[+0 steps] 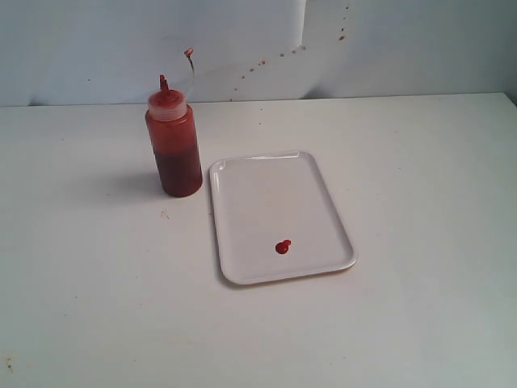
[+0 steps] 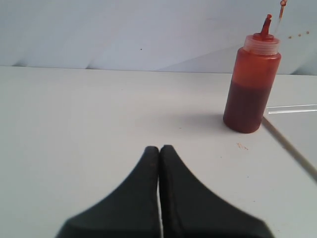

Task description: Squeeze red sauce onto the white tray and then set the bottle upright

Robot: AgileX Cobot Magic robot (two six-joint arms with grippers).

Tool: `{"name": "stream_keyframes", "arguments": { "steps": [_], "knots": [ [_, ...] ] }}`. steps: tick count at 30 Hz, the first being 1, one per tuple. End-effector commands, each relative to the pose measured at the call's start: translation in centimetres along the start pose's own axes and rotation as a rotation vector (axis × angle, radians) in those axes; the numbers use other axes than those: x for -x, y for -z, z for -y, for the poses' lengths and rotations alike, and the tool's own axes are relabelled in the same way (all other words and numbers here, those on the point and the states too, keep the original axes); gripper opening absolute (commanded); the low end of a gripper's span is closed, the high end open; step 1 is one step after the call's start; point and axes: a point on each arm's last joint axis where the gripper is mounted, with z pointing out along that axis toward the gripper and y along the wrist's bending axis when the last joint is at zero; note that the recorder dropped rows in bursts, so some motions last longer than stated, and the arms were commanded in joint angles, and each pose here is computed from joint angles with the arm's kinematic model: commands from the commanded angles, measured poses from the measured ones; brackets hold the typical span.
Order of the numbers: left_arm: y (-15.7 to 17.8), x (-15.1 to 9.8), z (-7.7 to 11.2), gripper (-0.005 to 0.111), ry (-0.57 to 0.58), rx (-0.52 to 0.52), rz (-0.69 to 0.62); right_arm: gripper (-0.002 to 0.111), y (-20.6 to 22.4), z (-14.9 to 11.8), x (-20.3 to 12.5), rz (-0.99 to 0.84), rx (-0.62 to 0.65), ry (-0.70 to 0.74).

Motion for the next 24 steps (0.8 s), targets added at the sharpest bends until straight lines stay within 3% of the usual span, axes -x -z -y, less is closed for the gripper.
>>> {"name": "stream_keyframes", "arguments": {
  "steps": [1, 18, 24],
  "knots": [
    [0.0, -0.1, 0.0, 0.0, 0.008, 0.0, 0.001, 0.0, 0.0, -0.1, -0.4, 0.012, 0.0, 0.01],
    [0.0, -0.1, 0.0, 0.0, 0.008, 0.0, 0.001, 0.0, 0.1, 0.0, -1.7, -0.126, -0.009, -0.037],
    [0.0, -0.1, 0.0, 0.0, 0.008, 0.0, 0.001, 0.0, 0.9, 0.0, -1.7, -0.08, -0.017, -0.035]
  ]
}}
